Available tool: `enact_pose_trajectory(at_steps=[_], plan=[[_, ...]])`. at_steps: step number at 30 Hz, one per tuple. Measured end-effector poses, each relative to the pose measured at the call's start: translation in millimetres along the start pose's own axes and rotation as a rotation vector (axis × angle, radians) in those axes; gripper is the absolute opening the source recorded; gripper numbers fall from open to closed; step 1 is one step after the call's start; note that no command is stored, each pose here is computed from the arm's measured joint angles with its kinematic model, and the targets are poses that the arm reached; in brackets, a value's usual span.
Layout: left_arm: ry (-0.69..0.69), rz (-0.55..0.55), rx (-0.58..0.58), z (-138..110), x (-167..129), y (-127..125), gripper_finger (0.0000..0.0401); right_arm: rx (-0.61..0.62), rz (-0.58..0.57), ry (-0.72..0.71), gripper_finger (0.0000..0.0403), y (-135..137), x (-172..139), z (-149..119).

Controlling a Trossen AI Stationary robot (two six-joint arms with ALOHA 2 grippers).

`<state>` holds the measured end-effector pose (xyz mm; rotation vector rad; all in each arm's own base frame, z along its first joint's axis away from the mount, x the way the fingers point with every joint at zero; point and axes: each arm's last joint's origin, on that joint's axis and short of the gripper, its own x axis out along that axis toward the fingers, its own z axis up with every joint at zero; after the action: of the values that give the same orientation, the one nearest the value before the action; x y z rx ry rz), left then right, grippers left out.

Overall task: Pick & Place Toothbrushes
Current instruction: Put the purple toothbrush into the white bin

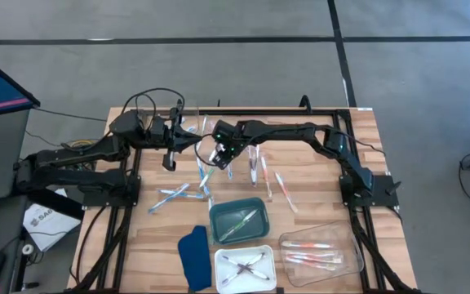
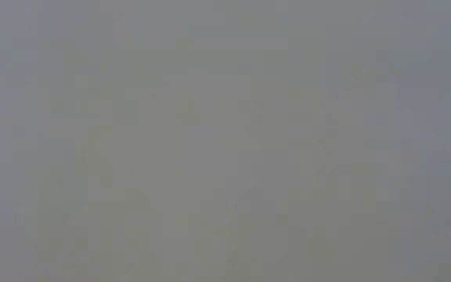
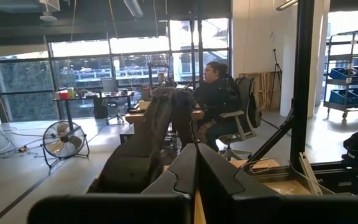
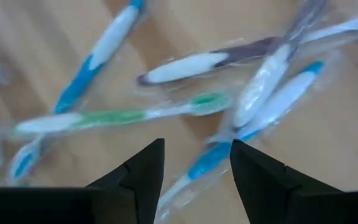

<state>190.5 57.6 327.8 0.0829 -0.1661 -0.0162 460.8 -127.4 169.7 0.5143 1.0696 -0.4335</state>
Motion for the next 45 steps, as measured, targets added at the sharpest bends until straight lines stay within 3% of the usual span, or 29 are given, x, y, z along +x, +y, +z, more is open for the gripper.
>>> enact_pose_trajectory(at_steps=[12,29,45], plan=[[0.000,0.001,-0.002,0,0,0,0.0008,0.003,-0.024,0.028,0.0176,-2,3,-1],[0.012,0.004,-0.008,-1,0,0,0.0008,0.048,-0.138,0.300,0.0166,-4,-10,-30],[0.019,0.000,-0.011,-2,0,0,0.0008,0.035,-0.321,0.318,0.0162,-7,-21,-35]])
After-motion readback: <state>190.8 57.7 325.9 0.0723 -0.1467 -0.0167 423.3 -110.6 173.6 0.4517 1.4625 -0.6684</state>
